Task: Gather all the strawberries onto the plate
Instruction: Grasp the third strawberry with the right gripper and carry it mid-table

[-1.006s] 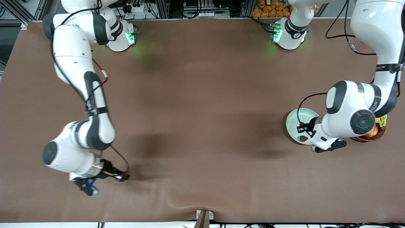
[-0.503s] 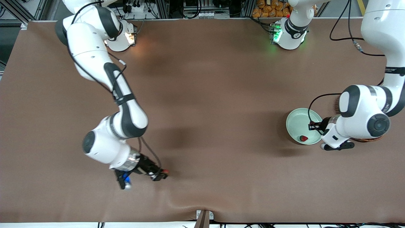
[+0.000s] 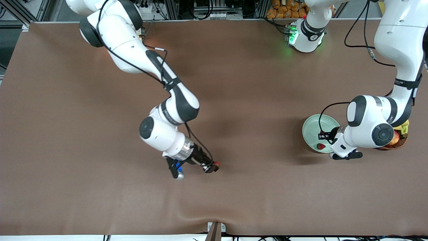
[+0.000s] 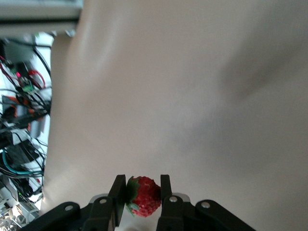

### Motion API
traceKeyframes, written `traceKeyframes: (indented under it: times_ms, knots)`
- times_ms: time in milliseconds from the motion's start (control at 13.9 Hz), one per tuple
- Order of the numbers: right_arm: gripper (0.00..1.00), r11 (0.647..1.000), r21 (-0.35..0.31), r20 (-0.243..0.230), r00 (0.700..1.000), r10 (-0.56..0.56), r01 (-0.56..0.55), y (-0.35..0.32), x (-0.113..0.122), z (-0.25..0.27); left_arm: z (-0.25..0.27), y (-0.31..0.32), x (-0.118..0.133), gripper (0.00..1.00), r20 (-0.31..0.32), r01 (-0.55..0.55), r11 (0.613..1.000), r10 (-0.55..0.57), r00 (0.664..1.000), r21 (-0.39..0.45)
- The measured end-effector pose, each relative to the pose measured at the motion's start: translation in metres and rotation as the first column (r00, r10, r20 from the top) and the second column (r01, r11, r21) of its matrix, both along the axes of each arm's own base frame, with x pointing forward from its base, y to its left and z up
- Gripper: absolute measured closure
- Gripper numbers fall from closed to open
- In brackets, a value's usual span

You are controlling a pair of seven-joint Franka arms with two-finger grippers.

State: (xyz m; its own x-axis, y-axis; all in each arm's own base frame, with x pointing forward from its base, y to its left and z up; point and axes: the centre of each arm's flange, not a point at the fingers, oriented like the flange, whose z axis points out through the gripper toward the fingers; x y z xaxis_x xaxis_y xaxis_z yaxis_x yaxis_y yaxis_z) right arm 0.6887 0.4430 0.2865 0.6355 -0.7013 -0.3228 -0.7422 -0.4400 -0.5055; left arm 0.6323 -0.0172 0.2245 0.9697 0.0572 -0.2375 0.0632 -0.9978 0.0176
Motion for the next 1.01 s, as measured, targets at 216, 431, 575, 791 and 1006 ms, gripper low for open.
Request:
traceKeyframes:
  times_ms: [216,431,575,791,1006]
  knots:
    - [0.67,0.999,-0.008,-0.05,0.998,0.031,-0.031,0.041,-0.033,-0.019,-0.002,-0.001,-0.001,0.63,0.001,0.002,1.0,-0.002,1.0,-0.001]
    - [0.67,0.998,-0.031,-0.11,0.993,0.051,-0.054,0.083,-0.076,-0.053,0.001,-0.001,0.0,0.34,0.007,0.004,1.0,-0.004,1.0,0.0]
    - [0.67,0.997,-0.04,-0.106,0.993,0.057,-0.062,0.103,-0.1,-0.069,0.009,-0.002,0.003,0.14,0.02,0.005,1.0,-0.005,1.0,0.001]
    - [0.67,0.995,-0.047,-0.099,0.992,0.077,-0.082,0.123,-0.123,-0.084,0.024,-0.009,0.002,0.0,0.013,0.017,1.0,-0.017,1.0,0.004]
    - [0.52,0.994,-0.053,-0.097,0.991,0.091,-0.096,0.13,-0.13,-0.086,0.041,-0.037,0.0,0.0,0.015,0.057,0.998,-0.057,0.998,-0.01]
